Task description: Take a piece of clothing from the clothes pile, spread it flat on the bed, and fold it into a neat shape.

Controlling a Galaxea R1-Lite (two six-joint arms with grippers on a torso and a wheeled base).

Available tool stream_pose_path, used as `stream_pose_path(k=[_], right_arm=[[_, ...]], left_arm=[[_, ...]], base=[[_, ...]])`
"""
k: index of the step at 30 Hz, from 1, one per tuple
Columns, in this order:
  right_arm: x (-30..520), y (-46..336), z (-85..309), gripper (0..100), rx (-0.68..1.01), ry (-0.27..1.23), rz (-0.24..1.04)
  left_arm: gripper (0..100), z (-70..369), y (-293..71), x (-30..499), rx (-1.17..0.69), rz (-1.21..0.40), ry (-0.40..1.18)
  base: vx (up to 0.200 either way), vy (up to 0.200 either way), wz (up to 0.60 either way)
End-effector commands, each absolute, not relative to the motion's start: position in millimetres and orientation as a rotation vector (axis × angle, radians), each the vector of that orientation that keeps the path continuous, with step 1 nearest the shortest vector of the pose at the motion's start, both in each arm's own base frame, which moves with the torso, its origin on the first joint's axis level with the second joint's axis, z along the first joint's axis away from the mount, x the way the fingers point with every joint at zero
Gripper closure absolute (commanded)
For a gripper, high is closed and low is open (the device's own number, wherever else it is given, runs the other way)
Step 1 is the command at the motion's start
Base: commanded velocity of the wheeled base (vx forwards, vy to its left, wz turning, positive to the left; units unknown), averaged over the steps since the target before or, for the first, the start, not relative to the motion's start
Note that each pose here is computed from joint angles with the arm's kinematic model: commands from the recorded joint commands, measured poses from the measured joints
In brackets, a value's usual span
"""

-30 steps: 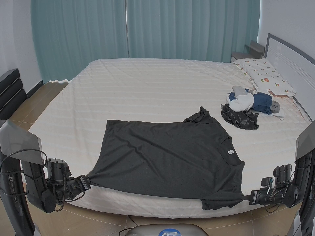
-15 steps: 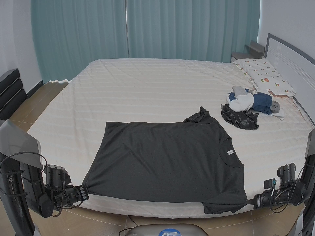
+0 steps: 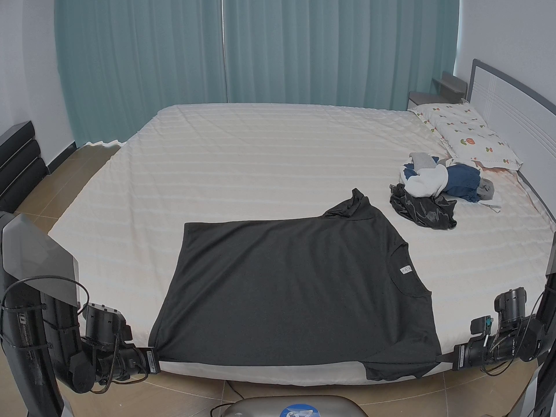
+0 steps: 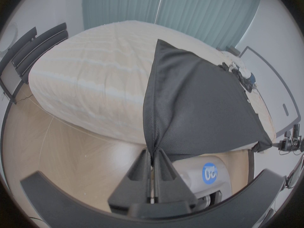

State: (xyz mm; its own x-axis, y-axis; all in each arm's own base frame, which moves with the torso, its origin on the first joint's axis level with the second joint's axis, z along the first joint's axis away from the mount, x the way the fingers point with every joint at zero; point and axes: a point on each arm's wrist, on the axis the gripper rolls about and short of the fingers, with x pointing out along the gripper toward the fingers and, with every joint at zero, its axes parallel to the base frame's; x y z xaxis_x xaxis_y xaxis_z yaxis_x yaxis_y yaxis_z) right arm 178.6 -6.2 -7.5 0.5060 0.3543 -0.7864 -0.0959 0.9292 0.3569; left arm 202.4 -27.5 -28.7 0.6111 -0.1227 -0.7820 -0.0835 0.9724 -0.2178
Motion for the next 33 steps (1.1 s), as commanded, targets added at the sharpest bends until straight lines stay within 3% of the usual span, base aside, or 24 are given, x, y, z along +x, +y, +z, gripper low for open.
stream_pose_path(k=[1, 16, 25, 27, 33], right_arm=[[171, -9, -6, 100, 0.272, 1.026, 0.274], [165, -15, -4, 100, 0.217, 1.039, 0.285], [179, -16, 9, 100, 0.195, 0.902, 0.300], [186, -17, 14, 100, 0.189, 0.843, 0.314], [210, -15, 26, 100, 0.256, 0.718, 0.315]], left_arm=[[100, -33, -31, 192, -0.207, -0.038, 0.994], [100, -35, -32, 180, -0.121, -0.032, 1.103], [100, -14, -30, 199, -0.198, -0.010, 0.947], [100, 2, -31, 208, -0.273, 0.001, 0.847], [100, 11, -31, 232, -0.409, 0.047, 0.758]], base=[[0.000, 0.000, 0.00], [0.000, 0.000, 0.00], [0.000, 0.000, 0.00], [0.000, 0.000, 0.00], [0.000, 0.000, 0.00]])
